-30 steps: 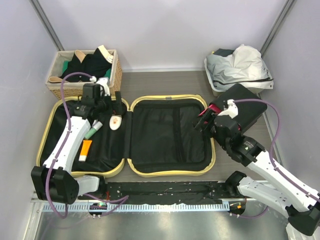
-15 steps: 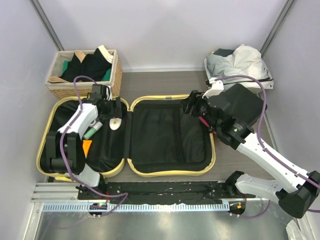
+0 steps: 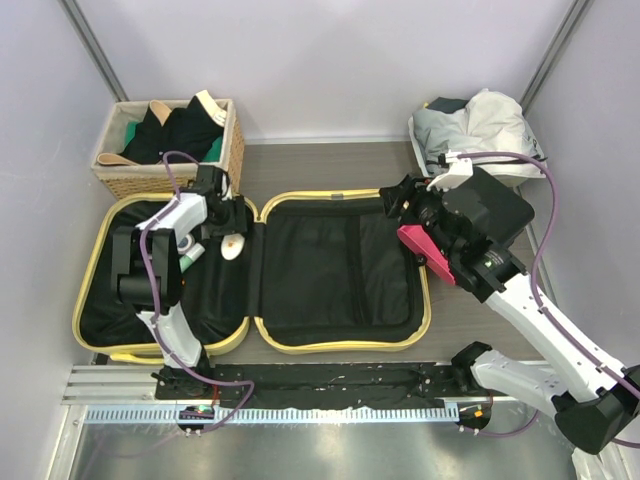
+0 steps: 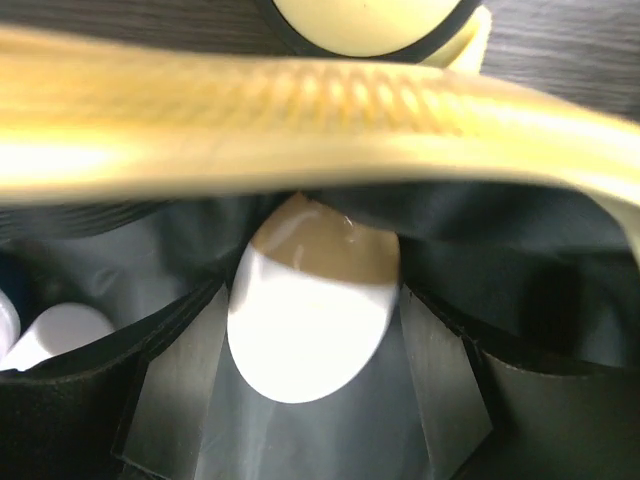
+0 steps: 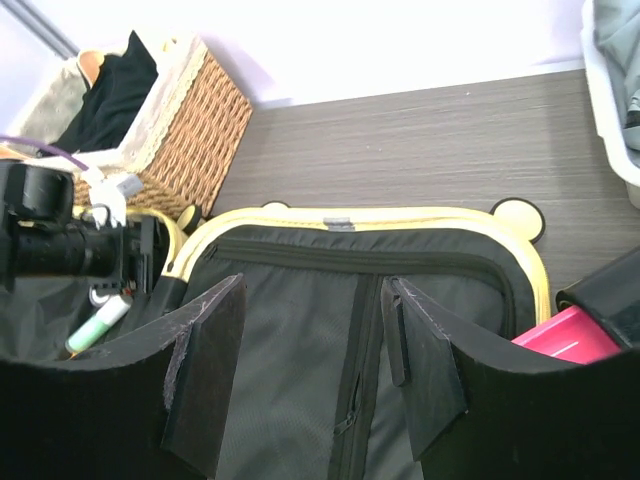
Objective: Open, take out, and arrange the luggage
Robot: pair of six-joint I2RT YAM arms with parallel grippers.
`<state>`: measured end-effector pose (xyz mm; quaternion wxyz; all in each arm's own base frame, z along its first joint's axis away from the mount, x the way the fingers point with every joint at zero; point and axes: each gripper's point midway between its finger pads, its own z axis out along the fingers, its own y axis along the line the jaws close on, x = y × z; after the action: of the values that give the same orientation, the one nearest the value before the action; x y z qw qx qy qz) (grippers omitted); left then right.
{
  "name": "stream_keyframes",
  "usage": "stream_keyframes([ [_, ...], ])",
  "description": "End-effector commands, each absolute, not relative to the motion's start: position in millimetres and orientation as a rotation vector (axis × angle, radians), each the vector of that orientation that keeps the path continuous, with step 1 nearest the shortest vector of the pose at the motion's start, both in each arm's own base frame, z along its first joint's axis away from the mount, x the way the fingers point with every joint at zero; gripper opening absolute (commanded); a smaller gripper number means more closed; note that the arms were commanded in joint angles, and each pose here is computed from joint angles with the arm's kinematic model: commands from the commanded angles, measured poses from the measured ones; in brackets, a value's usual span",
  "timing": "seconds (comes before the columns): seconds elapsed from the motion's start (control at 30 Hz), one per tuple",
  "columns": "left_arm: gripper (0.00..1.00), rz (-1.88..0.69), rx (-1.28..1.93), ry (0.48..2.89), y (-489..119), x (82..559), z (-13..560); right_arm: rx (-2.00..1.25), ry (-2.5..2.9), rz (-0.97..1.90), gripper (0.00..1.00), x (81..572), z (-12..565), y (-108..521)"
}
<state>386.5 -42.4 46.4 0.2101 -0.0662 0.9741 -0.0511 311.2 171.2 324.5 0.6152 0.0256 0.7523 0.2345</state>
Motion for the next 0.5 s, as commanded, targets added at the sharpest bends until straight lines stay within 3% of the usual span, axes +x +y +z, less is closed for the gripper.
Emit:
stream_keyframes([
  [0.0,0.75,-0.018,-0.212,2.768,-24.0,382.9,20.2,0.076,1.681,0.622,0.64,313.8,337.4,170.8],
  [0.17,0.79,0.153,-0.170,2.795,-12.0,373.2,14.2,0.108,1.685,0.669,0.64,316.8,331.7,168.9],
  [0.37,0.40,0.146,-0.138,2.824,-21.7,372.0,10.9,0.137,1.686,0.685,0.64,320.0,326.7,164.7],
  [0.47,0.29,0.068,-0.160,2.769,-30.3,375.9,30.2,0.111,1.683,0.687,0.64,319.2,329.6,166.3],
])
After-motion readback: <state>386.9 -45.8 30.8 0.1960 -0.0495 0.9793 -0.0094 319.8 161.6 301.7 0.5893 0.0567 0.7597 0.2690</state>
